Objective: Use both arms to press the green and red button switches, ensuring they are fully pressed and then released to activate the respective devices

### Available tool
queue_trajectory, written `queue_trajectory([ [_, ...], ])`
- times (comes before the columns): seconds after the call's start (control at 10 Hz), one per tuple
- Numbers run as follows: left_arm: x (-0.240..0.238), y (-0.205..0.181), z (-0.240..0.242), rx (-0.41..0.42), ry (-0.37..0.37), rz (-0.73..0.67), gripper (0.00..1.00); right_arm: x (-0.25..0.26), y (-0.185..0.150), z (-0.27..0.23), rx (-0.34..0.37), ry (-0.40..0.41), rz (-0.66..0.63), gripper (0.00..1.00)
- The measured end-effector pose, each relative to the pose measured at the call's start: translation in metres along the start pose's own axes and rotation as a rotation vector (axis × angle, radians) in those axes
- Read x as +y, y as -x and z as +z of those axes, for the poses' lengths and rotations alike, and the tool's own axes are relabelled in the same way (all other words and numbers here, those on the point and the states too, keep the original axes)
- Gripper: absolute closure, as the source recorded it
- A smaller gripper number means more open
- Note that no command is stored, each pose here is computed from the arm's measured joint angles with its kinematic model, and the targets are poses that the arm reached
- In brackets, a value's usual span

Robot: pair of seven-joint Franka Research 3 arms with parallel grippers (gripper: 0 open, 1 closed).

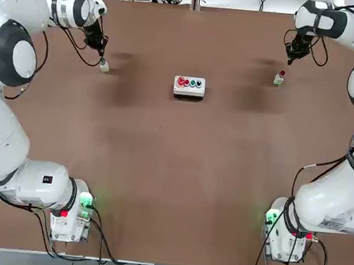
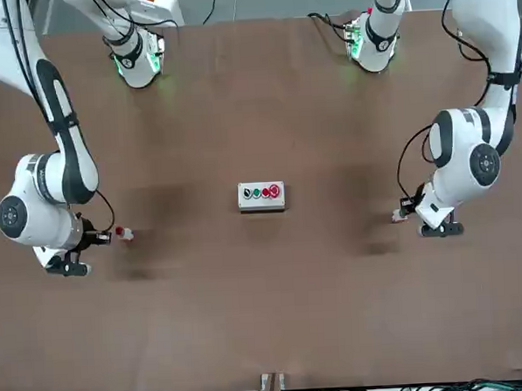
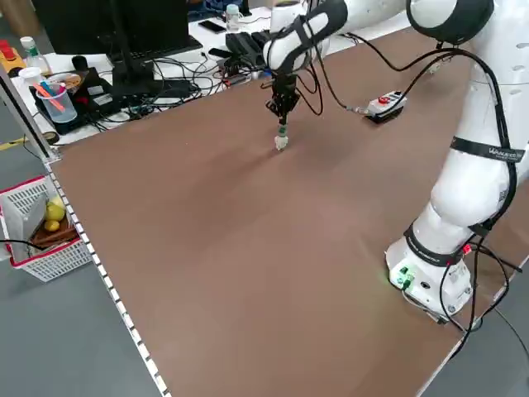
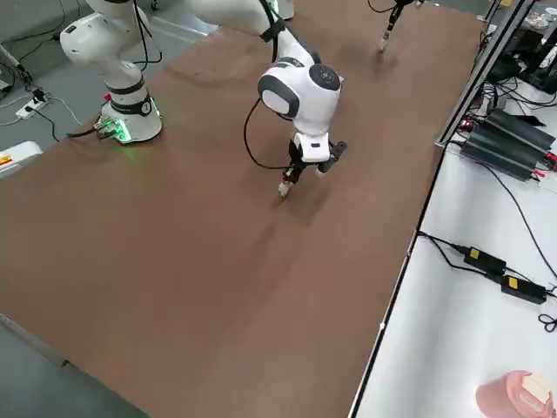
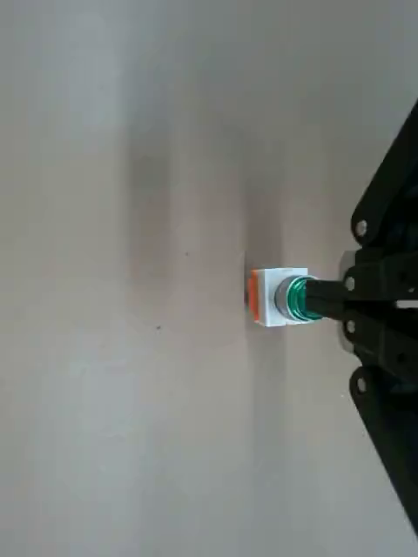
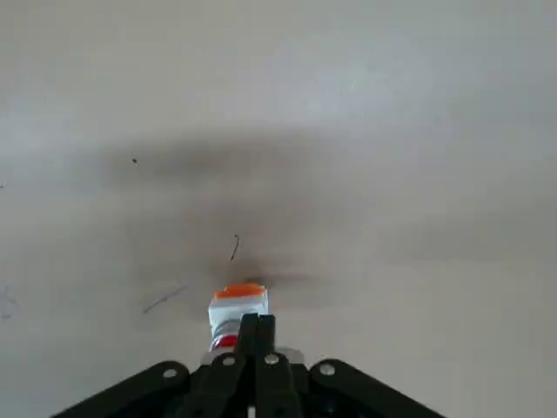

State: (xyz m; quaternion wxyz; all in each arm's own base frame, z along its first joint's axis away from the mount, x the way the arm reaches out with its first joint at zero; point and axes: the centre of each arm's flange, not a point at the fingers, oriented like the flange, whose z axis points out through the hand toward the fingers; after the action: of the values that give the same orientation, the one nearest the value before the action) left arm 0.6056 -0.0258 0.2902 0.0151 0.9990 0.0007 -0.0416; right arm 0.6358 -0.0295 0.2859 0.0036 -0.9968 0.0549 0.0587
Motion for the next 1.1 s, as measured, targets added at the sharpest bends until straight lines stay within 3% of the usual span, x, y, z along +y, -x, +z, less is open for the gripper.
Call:
queue_trajectory([
  [0.2, 0.001, -0.007, -0.042, 0.014, 0.0, 0.002, 0.97, 0.0, 0.001, -0.001, -0.008, 0.0, 0.0, 0.97],
  [0.4, 0.002, -0.006, -0.105, 0.038, -0.001, 0.005, 0.87, -0.004, 0.002, -0.003, -0.004, 0.0, -0.005, 0.87],
  [0.7, 0.005, 0.001, -0.2, 0.012, -0.003, -0.001, 0.46, -0.014, 0.018, -0.035, 0.019, 0.002, 0.002, 0.44],
  [1.0, 0.007, 0.011, -0.253, 0.029, -0.003, 0.0, 0.04, -0.023, 0.051, -0.1, 0.015, 0.009, 0.018, 0.02],
  [1.1, 0.007, 0.018, -0.269, 0.04, -0.003, 0.0, 0.0, -0.022, 0.063, -0.122, 0.013, 0.011, 0.02, 0.0],
])
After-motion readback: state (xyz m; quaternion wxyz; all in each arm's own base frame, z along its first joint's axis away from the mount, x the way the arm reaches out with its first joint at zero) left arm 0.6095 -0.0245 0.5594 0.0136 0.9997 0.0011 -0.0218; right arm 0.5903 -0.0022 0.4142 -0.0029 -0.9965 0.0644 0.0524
